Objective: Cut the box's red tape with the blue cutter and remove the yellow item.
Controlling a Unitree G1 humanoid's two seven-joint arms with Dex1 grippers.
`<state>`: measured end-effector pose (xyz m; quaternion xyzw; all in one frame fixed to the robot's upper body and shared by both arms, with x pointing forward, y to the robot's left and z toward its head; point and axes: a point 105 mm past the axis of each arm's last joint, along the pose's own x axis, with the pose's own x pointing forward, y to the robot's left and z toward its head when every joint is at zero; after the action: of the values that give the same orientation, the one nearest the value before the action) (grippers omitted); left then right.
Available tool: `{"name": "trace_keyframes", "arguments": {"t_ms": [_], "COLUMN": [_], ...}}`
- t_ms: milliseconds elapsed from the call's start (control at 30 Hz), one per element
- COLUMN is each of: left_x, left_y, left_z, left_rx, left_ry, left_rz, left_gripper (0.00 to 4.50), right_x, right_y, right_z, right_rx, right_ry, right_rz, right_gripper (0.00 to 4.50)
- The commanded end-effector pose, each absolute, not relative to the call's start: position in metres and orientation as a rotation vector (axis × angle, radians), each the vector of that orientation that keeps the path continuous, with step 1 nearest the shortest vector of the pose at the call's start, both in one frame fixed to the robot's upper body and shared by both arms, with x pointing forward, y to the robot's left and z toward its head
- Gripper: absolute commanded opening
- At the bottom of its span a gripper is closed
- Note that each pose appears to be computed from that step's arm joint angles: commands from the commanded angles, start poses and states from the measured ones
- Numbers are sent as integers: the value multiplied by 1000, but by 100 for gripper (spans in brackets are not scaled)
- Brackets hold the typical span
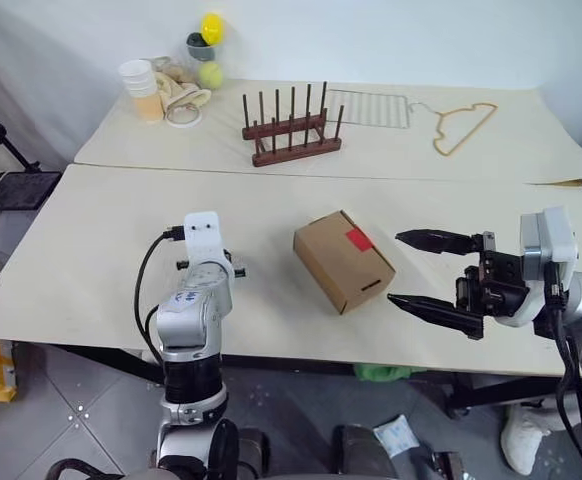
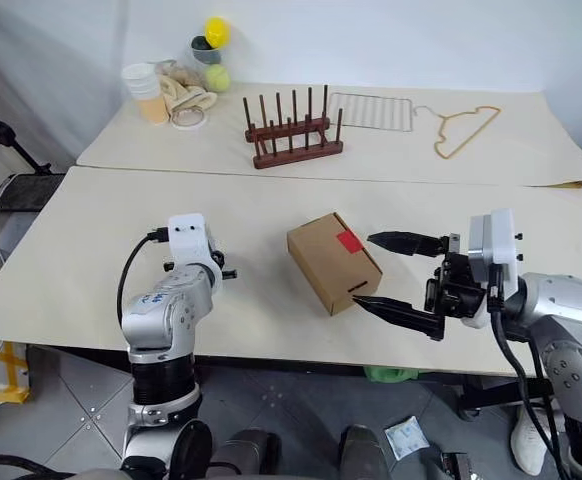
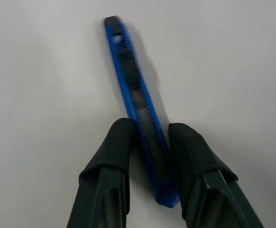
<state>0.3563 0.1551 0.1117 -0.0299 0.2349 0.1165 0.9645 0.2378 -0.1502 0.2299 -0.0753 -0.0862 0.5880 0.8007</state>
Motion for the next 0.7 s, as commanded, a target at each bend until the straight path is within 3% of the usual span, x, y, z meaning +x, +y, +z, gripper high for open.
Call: {"name": "trace_keyframes", "arguments": {"t_ms": [33, 67, 233, 533, 600, 700], "left_x": [333, 332, 326, 324, 329, 344], "left_y": [196, 197, 203, 207, 204, 197], "left_z": [71, 71, 67, 63, 66, 94], "left_rx": [-20, -22, -29, -25, -16, 9], "left_ry": [655, 657, 671, 675, 643, 441], "left_rz": [423, 427, 441, 423, 356, 146], "left_gripper": [148, 148, 47, 47, 47, 47], "right_x": [236, 236, 236, 235, 234, 235], "right_y": [-147, -146, -144, -141, -141, -143], "right_z": [234, 234, 233, 231, 230, 232], "right_rx": [-169, -169, -166, -159, -160, -163], "right_ry": [-221, -222, -225, -229, -229, -232], "right_rz": [1273, 1274, 1281, 1288, 1289, 1281], "right_gripper": [450, 450, 450, 450, 450, 450]}}
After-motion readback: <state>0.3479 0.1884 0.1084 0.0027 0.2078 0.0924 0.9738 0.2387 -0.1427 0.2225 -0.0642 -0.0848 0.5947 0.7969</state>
